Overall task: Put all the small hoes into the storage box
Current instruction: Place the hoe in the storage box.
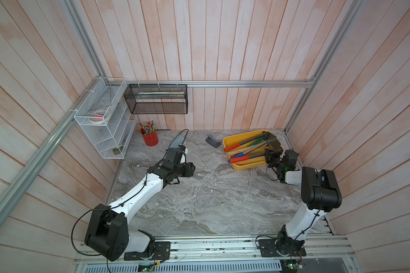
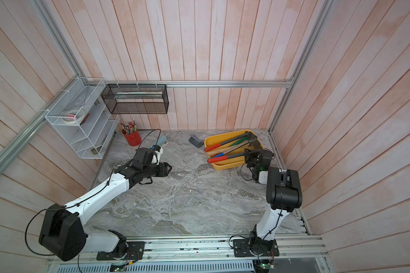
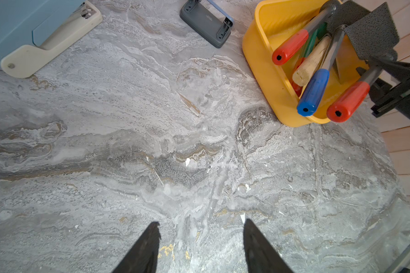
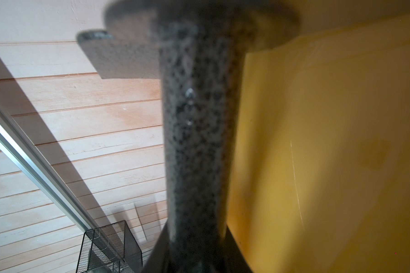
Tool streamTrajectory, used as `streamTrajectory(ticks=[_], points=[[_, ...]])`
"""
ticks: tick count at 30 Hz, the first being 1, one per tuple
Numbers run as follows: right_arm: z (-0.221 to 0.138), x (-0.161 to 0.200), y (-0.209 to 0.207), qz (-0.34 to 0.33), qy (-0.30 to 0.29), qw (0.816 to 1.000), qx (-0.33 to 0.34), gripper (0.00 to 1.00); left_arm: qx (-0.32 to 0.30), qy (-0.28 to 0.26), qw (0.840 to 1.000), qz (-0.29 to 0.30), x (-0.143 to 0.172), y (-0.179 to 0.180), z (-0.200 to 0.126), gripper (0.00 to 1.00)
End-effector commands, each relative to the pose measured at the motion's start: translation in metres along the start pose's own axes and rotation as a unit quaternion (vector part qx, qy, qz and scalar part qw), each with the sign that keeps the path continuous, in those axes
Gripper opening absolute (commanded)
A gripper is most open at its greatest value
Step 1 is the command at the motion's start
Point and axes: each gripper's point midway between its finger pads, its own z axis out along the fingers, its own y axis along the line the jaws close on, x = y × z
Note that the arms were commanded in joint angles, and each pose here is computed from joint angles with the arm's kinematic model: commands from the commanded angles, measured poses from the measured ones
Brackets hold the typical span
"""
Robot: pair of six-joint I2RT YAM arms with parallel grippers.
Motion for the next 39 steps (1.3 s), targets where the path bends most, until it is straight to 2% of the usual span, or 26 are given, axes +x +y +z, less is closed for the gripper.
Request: streamTrajectory(ticks=[1,7,29,39], points=[[0.006,-0.006,0.015,-0.011,-0.002,1.000,-0.019,0.23,-0.008,-0.003,1.000,0.005,0.003,0.005,-0.005,0.58],[0.003,-0.004,0.007,-0.008,-0.001,1.000,-0.005,0.37,-0.007,0.000,1.000,0.004,0.004,0.005,-0.004,0.58],[-0.010,0.003,0.004,-0.002,0.005,1.000,0.014,0.53,-0.002,0.002,1.000,0.005,0.005,0.004,-0.001,0.58],[-0.020,0.011,-0.005,-0.002,0.013,0.999,0.034,0.56,0.004,0.002,1.000,0.003,0.005,0.002,0.001,0.58]])
